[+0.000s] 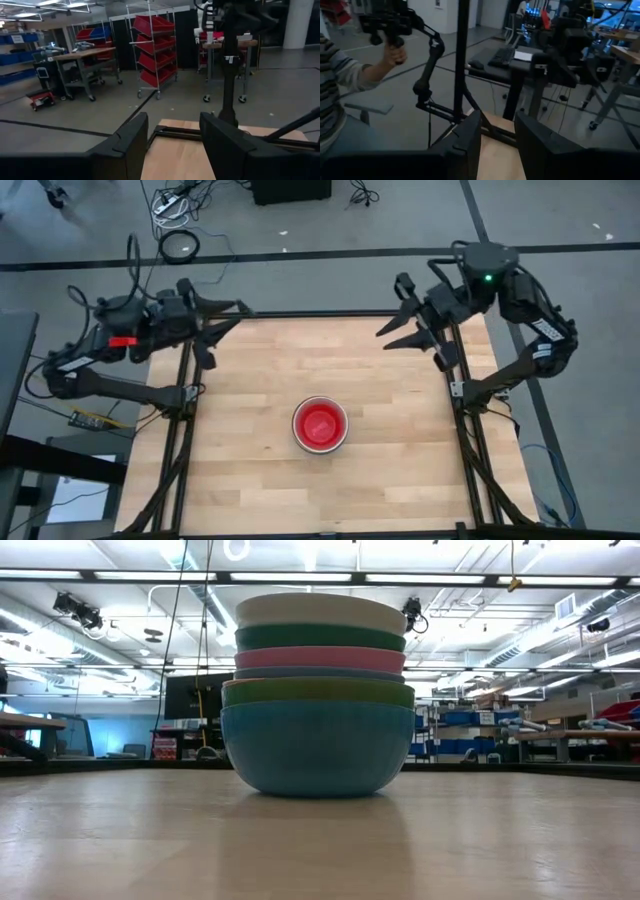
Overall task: Nest bowls inside each other
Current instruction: Return to Home Position
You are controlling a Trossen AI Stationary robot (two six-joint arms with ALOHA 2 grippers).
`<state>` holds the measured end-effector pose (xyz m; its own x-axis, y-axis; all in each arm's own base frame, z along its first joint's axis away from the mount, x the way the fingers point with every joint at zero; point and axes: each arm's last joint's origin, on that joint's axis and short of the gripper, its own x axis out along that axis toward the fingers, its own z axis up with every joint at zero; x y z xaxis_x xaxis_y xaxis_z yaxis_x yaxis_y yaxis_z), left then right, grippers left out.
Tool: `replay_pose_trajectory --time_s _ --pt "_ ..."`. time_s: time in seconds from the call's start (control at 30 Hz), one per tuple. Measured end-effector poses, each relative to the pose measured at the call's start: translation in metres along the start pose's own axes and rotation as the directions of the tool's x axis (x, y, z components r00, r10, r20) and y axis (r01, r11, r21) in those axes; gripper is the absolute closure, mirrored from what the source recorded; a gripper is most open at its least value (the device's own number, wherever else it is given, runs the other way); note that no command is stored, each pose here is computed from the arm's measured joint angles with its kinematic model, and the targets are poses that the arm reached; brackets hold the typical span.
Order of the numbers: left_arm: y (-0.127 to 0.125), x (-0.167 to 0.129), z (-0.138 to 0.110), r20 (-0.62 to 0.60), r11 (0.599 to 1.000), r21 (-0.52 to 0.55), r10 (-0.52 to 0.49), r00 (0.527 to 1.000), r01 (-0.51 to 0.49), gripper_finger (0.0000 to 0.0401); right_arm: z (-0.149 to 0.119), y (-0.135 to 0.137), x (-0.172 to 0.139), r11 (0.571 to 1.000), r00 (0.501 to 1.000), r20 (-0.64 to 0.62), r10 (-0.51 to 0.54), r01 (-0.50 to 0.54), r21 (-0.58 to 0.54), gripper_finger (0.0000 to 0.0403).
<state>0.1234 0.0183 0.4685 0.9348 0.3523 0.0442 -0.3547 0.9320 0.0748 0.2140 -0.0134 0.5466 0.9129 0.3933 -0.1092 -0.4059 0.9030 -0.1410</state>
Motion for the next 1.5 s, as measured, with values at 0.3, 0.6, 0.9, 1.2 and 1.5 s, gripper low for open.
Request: replay_pose_trajectory --time_s 0.3,0.6,0.9,1.2,1.5 --pt "0.006 -0.028 -0.032 0.043 0.997 -0.072 0.014 0.999 -0.011 0.0214 0.003 0.014 -0.022 0.999 0.999 -0.029 -0.046 0.047 0.014 0.0296" --pt "0.007 -0.040 -0.055 0.102 0.993 -0.114 0.021 0.995 -0.009 0.0214 -0.002 0.028 -0.041 0.997 0.996 -0.045 -0.074 0.075 0.024 0.0297" --pt "0.006 -0.038 -0.063 0.081 0.993 -0.119 0.017 0.997 -0.008 0.0214 -0.056 0.043 -0.048 0.994 0.994 0.014 -0.107 0.106 0.042 0.0297" --pt "0.005 -0.038 -0.071 0.005 0.995 -0.096 0.007 1.000 -0.007 0.0214 -0.146 0.058 -0.043 0.987 0.984 0.104 -0.143 0.134 0.089 0.0297" --pt "-0.005 -0.027 -0.107 -0.015 0.994 -0.094 -0.062 0.998 0.060 0.0213 -0.197 0.058 -0.028 0.977 0.974 0.122 -0.189 0.173 0.127 0.0297"
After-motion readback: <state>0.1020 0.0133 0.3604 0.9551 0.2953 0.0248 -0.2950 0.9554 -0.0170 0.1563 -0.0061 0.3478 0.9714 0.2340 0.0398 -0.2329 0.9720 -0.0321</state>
